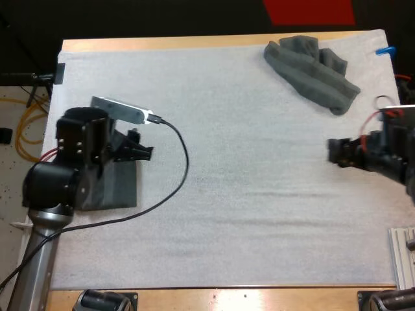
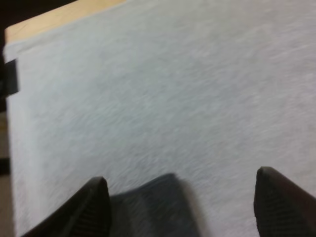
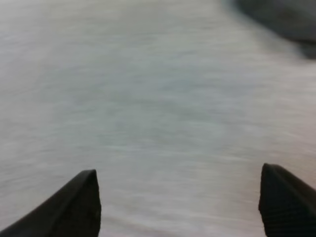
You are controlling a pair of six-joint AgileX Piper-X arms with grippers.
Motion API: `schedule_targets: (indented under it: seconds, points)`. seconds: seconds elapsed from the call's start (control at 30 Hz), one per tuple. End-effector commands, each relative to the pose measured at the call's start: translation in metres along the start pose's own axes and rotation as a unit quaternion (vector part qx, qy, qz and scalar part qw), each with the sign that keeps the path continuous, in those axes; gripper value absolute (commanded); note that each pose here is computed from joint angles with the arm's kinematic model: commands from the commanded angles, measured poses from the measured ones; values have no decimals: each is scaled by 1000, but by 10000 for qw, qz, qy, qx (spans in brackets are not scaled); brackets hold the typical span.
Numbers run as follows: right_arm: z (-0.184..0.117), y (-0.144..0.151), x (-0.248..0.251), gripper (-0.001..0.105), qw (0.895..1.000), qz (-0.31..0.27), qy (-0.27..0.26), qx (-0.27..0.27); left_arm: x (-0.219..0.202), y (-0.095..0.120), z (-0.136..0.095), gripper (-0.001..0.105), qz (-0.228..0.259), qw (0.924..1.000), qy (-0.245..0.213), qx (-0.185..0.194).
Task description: Pick towel from pile fold and stack
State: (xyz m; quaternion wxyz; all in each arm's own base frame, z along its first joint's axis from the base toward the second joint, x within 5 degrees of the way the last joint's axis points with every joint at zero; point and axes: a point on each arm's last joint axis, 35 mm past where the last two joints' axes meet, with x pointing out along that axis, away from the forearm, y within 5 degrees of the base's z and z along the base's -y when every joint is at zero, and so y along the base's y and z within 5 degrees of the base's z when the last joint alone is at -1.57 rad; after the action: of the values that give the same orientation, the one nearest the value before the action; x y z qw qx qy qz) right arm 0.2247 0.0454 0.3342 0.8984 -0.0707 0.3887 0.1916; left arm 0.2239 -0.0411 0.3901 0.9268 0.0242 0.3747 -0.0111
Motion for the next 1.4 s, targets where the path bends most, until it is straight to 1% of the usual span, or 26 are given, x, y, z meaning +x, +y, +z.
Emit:
schedule_targets:
  seconds: [0.0,0.13,0.23,0.27,0.33,0.4,0.43,0.53,0.6,0.63,0.7,0.73,0.8,0.83,0.9,0.93,0.97,1.0,1.03,1.1,1.13,1.2,1.23,1.3,1.37]
  points:
    - [-1,-7,-8,65,9999,-137,-29,-81,-9,6,-1,59,54,10000,-55,-19]
    - [-7,-17,-25,65,9990,-419,-96,-143,-28,21,-7,59,253,9996,-144,-66]
    - [-9,-16,-42,65,9956,-843,-259,-319,-51,31,-14,59,423,9983,-387,-133]
    - [-11,-15,-50,65,9934,-1008,-293,-453,-59,35,-17,59,487,9975,-473,-178]
    - [-14,-12,-59,65,9914,-1129,-306,-586,-73,39,-21,59,588,9958,-647,-282]
    - [-20,-8,-71,65,9903,-1210,-318,-603,-94,42,-29,59,650,9929,-930,-354]
    - [-22,-7,-74,65,9903,-1209,-328,-605,-100,42,-32,59,649,9921,-1012,-359]
    - [-30,-1,-90,65,9899,-1234,-421,-555,-128,41,-45,59,526,9875,-1440,-369]
    - [-36,5,-106,65,9879,-1298,-673,-512,-153,40,-59,59,527,9808,-1838,-392]
    - [-37,7,-111,65,9871,-1319,-758,-499,-158,40,-63,59,527,9794,-1908,-396]
    - [-44,12,-126,65,9830,-1399,-1044,-560,-184,40,-83,59,535,9709,-2303,-385]
    - [-46,14,-131,65,9818,-1422,-1124,-575,-191,39,-89,59,527,9680,-2427,-368]
    - [-54,20,-147,65,9763,-1504,-1430,-618,-215,38,-111,59,447,9559,-2888,-291]
    - [-55,22,-150,65,9751,-1520,-1490,-627,-221,38,-117,59,446,9521,-3012,-296]
    - [-65,28,-166,65,9680,-1603,-1813,-662,-240,37,-141,59,451,9408,-3346,-313]
    - [-68,30,-170,65,9661,-1621,-1900,-657,-244,37,-148,59,452,9379,-3425,-317]
    - [-73,33,-177,65,9627,-1652,-2038,-658,-250,37,-160,59,451,9350,-3502,-320]
    - [-78,37,-184,65,9585,-1691,-2190,-681,-254,36,-172,59,413,9353,-3501,-306]
    - [-81,38,-187,65,9565,-1709,-2261,-691,-255,35,-178,59,383,9362,-3481,-294]
    - [-94,44,-197,65,9491,-1760,-2519,-683,-256,33,-197,59,131,9434,-3309,-199]
    - [-96,45,-199,65,9480,-1766,-2559,-677,-256,32,-202,59,18,9469,-3212,-160]
    - [-110,50,-204,65,9419,-1801,-2755,-667,-255,29,-218,59,-266,9552,-2946,-75]
    - [-115,51,-205,65,9398,-1816,-2816,-679,-255,29,-221,59,-300,9566,-2899,-67]
    - [-129,56,-208,65,9328,-1858,-3006,-701,-251,28,-229,59,-324,9657,-2575,-74]
    - [-140,59,-212,65,9280,-1887,-3132,-719,-249,28,-232,59,-336,9697,-2417,-103]
